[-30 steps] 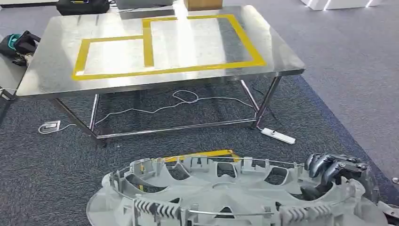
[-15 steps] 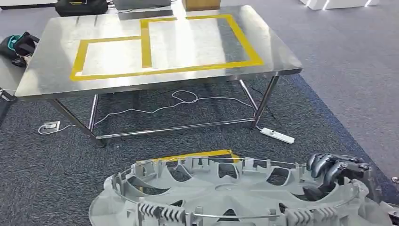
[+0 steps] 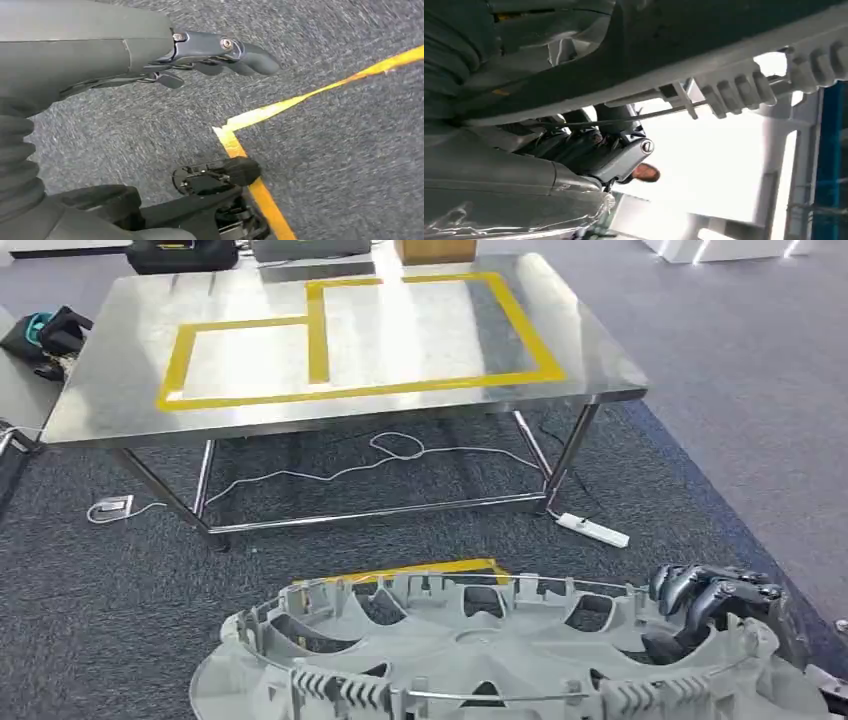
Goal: Take the parts from the cabinet and place them on the table.
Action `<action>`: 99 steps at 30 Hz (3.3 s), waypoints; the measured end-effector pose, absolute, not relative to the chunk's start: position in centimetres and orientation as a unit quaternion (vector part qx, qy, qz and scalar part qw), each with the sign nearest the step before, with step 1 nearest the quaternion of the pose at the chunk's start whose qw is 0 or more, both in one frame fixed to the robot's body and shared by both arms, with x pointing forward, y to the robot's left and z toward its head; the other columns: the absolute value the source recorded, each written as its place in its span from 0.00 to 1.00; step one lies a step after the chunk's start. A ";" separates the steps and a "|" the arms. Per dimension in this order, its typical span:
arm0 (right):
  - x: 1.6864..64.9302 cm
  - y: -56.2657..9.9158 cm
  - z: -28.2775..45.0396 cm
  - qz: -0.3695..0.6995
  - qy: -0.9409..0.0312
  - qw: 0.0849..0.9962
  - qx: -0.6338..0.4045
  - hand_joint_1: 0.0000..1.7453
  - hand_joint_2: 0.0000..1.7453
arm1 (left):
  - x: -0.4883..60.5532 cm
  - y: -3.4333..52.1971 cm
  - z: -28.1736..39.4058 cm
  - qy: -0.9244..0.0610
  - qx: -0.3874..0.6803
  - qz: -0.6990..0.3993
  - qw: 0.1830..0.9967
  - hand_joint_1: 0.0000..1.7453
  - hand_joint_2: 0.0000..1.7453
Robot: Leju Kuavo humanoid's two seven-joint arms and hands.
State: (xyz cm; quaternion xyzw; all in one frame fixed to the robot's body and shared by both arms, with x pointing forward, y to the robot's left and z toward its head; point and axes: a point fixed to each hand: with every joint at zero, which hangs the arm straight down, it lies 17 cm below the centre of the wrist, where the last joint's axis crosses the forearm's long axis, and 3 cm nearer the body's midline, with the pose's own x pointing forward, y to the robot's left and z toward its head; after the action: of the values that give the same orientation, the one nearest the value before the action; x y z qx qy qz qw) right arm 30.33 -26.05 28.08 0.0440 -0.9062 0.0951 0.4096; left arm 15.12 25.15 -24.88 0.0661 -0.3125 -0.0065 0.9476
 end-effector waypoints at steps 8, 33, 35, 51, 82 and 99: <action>30.4 -26.2 27.7 0.095 -0.904 0.415 0.043 1.00 1.00 | 15.1 25.1 -24.9 -0.312 0.069 -0.003 0.947 0.00 1.00; 30.1 -26.3 27.4 0.094 -0.903 0.418 0.039 1.00 1.00 | 14.5 25.6 -25.1 -0.307 0.075 -0.003 0.949 0.00 1.00; 30.1 -26.3 27.3 0.095 -0.902 0.419 0.038 1.00 1.00 | 14.1 25.6 -25.1 -0.304 0.076 -0.002 0.950 0.00 1.00; 30.1 -26.1 27.1 0.094 -0.902 0.420 0.039 1.00 1.00 | 14.0 25.7 -25.2 -0.304 0.076 -0.001 0.950 0.00 1.00; 32.8 -33.2 26.9 0.166 -0.877 0.429 -0.142 1.00 1.00 | 14.7 25.5 -25.0 -0.313 0.071 -0.011 0.947 0.00 1.00; 36.1 -48.6 30.2 0.255 -0.755 0.375 -0.474 1.00 1.00 | 14.1 25.3 -25.3 -0.298 0.064 -0.010 0.952 0.00 1.00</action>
State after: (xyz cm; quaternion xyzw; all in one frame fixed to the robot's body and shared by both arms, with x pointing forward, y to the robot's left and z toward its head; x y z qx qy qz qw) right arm 36.08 -48.60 30.21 -0.4738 -0.7550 0.2552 0.3747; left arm 14.13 25.30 -25.28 0.0644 -0.2976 -0.0102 0.9525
